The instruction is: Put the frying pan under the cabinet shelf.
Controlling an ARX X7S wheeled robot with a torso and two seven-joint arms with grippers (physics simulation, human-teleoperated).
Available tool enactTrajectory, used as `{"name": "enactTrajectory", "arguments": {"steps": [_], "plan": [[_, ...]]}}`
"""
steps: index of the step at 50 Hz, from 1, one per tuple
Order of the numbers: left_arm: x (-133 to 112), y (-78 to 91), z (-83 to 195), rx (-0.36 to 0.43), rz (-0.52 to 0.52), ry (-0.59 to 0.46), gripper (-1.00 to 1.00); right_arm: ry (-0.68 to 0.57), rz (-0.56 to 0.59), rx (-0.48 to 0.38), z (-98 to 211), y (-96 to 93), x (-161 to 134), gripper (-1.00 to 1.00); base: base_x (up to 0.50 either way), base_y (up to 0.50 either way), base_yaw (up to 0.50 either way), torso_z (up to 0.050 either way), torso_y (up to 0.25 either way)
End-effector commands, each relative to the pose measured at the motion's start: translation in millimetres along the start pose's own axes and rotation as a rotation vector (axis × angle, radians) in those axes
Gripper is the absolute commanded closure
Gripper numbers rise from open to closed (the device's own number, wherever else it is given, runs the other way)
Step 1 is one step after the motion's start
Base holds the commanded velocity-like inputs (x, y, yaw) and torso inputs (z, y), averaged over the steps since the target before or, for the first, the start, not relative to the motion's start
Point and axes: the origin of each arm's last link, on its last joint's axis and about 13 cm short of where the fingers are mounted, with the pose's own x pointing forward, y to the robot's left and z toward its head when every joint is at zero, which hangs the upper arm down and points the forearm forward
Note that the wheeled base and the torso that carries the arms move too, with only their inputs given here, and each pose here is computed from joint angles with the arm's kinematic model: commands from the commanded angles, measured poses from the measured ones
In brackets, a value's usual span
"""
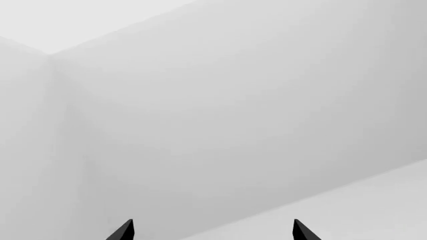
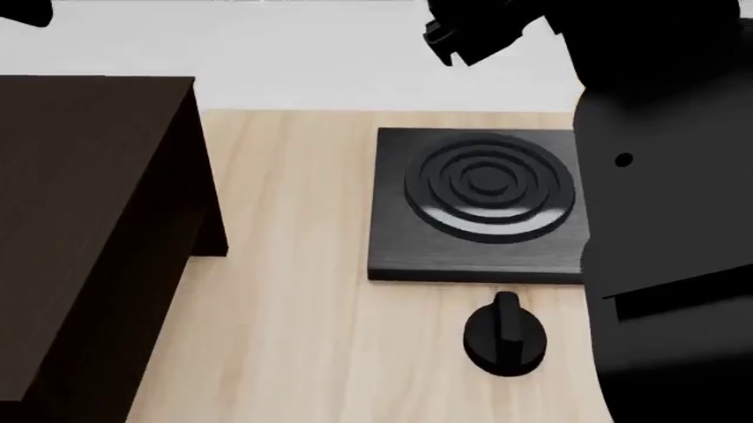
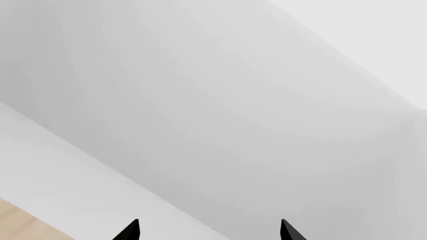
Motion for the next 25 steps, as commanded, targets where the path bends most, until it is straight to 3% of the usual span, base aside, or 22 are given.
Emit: {"name": "enactTrajectory", "arguments": {"steps": [1, 25], "plan": [[-0.4, 0.5, 2.0, -0.001, 0.001, -0.006, -1.00, 0.001, 0.006, -0.002, 0.0, 0.1, -0.8, -1.00, 0.50, 0.00, 0.00, 0.000, 0.000], [-1.0, -0.1, 5.8, -0.006, -0.009, -0.019, -1.00, 0.007, 0.017, 0.003, -3.2, 0.6, -3.1, -1.00, 0.50, 0.00, 0.00, 0.000, 0.001]]}}
